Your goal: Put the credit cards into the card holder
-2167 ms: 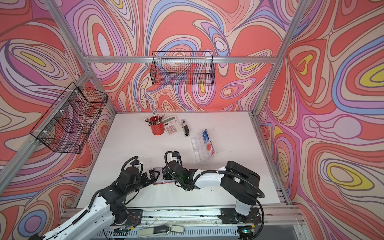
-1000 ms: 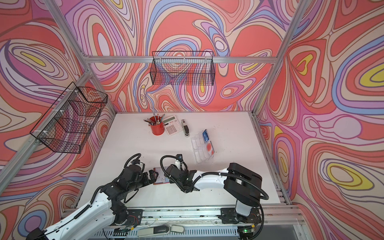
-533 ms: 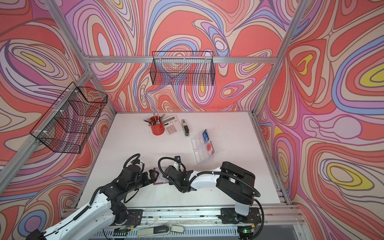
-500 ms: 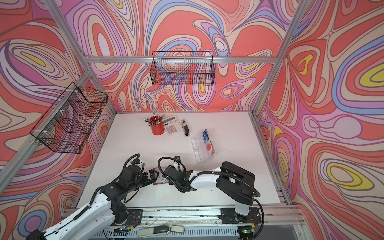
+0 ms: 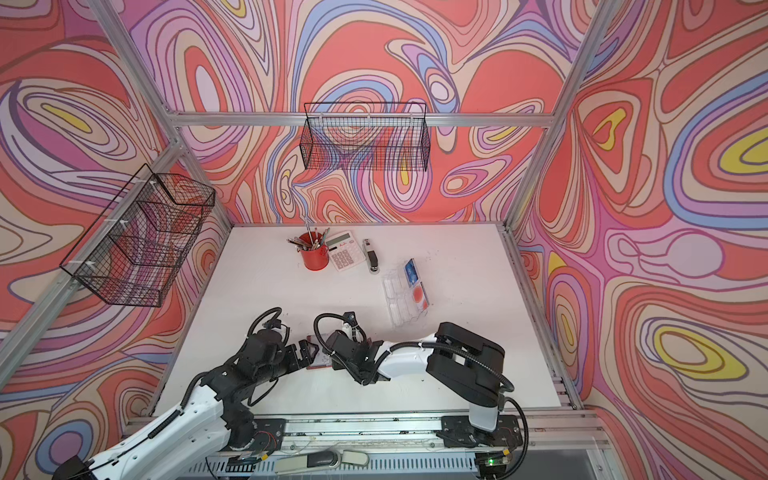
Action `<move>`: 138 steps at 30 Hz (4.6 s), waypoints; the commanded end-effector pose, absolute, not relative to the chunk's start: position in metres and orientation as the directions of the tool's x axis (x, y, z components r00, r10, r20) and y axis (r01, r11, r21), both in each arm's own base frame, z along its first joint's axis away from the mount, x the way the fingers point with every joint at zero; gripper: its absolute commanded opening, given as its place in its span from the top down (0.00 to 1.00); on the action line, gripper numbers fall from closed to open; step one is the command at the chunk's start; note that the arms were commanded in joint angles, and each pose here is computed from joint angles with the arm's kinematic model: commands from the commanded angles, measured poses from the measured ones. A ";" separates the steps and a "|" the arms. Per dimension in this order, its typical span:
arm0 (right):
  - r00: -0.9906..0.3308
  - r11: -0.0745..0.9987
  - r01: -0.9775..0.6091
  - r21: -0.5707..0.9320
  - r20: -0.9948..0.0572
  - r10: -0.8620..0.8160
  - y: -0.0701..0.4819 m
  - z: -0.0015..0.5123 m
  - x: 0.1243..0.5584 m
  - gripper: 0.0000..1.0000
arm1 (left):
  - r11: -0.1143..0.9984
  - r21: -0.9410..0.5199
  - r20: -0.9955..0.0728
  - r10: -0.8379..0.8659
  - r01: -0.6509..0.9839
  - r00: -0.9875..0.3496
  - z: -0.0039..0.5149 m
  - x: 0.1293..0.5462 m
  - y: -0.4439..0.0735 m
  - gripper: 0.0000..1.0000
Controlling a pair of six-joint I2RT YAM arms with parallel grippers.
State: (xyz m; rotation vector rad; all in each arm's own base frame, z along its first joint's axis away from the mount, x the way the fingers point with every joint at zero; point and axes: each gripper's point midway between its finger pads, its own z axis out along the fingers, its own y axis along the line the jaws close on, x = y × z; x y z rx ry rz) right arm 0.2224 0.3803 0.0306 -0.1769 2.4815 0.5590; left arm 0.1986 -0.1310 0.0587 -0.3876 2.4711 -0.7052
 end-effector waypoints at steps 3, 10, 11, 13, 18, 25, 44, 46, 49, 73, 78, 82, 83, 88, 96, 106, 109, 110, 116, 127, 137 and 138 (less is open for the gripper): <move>-0.846 0.874 -0.270 0.404 -0.533 -0.015 0.397 0.023 0.216 0.72 | 0.805 -0.580 -0.413 -0.422 -0.125 -0.807 0.059 0.202 -0.134 0.03; -0.859 0.843 -0.286 0.456 -0.512 -0.014 0.410 0.024 0.211 0.72 | 0.805 -0.580 -0.412 -0.422 -0.125 -0.807 0.058 0.202 -0.134 0.03; -0.861 0.837 -0.287 0.465 -0.509 -0.013 0.412 0.024 0.211 0.72 | 0.805 -0.579 -0.410 -0.422 -0.127 -0.808 0.057 0.202 -0.134 0.03; -0.863 0.827 -0.292 0.480 -0.506 -0.011 0.415 0.026 0.210 0.72 | 0.805 -0.580 -0.409 -0.421 -0.125 -0.809 0.057 0.202 -0.135 0.03; -0.864 0.812 -0.297 0.502 -0.504 -0.004 0.420 0.031 0.210 0.72 | 0.805 -0.581 -0.409 -0.420 -0.125 -0.810 0.057 0.203 -0.135 0.03; -0.867 0.796 -0.304 0.523 -0.498 -0.005 0.427 0.032 0.209 0.72 | 0.806 -0.578 -0.414 -0.425 -0.128 -0.805 0.054 0.204 -0.134 0.04; -0.878 0.806 -0.292 0.514 -0.478 -0.013 0.424 0.014 0.206 0.77 | 0.863 -0.504 -0.409 -0.275 -0.036 -0.870 0.039 0.212 -0.150 0.57; -0.878 0.806 -0.293 0.514 -0.478 -0.015 0.425 0.014 0.206 0.77 | 0.873 -0.486 -0.403 -0.271 -0.046 -0.874 0.034 0.213 -0.149 0.59; -0.879 0.805 -0.294 0.515 -0.477 -0.016 0.426 0.013 0.206 0.77 | 0.875 -0.482 -0.398 -0.269 -0.049 -0.877 0.031 0.214 -0.149 0.62; -0.851 0.787 -0.189 0.588 -0.498 0.167 0.385 0.046 0.224 0.70 | 0.896 -0.437 -0.402 -0.268 -0.073 -0.875 0.024 0.216 -0.142 0.84; -0.871 0.762 -0.214 0.611 -0.472 0.134 0.397 0.038 0.219 0.70 | 0.894 -0.442 -0.404 -0.271 -0.073 -0.873 0.024 0.216 -0.142 0.84; -0.889 0.712 -0.252 0.655 -0.447 0.096 0.418 0.037 0.214 0.70 | 0.892 -0.446 -0.403 -0.272 -0.072 -0.874 0.025 0.216 -0.143 0.84; -0.893 0.707 -0.254 0.660 -0.440 0.089 0.421 0.034 0.213 0.71 | 0.892 -0.446 -0.403 -0.272 -0.072 -0.874 0.025 0.216 -0.143 0.84; -0.901 0.698 -0.253 0.670 -0.426 0.082 0.431 0.030 0.214 0.71 | 0.893 -0.445 -0.405 -0.270 -0.070 -0.873 0.025 0.216 -0.143 0.84; -0.903 0.646 -0.278 0.712 -0.423 0.079 0.445 0.040 0.213 0.77 | 0.899 -0.429 -0.428 -0.290 -0.090 -0.856 0.032 0.216 -0.135 0.85; -0.884 0.590 -0.354 0.726 -0.466 0.043 0.467 0.061 0.209 0.79 | 0.901 -0.391 -0.567 -0.397 -0.189 -0.722 0.067 0.201 -0.082 0.63; -0.883 0.598 -0.371 0.711 -0.469 0.010 0.479 0.054 0.205 0.79 | 0.895 -0.394 -0.589 -0.422 -0.211 -0.689 0.073 0.196 -0.072 0.58; -0.882 0.600 -0.377 0.705 -0.471 -0.001 0.483 0.053 0.203 0.78 | 0.894 -0.392 -0.594 -0.425 -0.215 -0.683 0.074 0.195 -0.069 0.57; -0.887 0.634 -0.375 0.676 -0.461 -0.032 0.489 0.034 0.201 0.68 | 0.892 -0.389 -0.589 -0.434 -0.231 -0.681 0.073 0.193 -0.067 0.54; -0.872 0.647 -0.383 0.660 -0.489 -0.018 0.478 0.045 0.202 0.69 | 0.884 -0.400 -0.535 -0.440 -0.242 -0.721 0.057 0.200 -0.080 0.53; -0.779 0.780 -0.337 0.527 -0.621 0.083 0.401 0.105 0.223 0.67 | 0.820 -0.502 -0.408 -0.506 -0.276 -0.760 0.033 0.197 -0.104 0.53; -0.771 0.791 -0.333 0.513 -0.631 0.085 0.394 0.110 0.226 0.67 | 0.811 -0.519 -0.414 -0.515 -0.271 -0.750 0.035 0.202 -0.107 0.53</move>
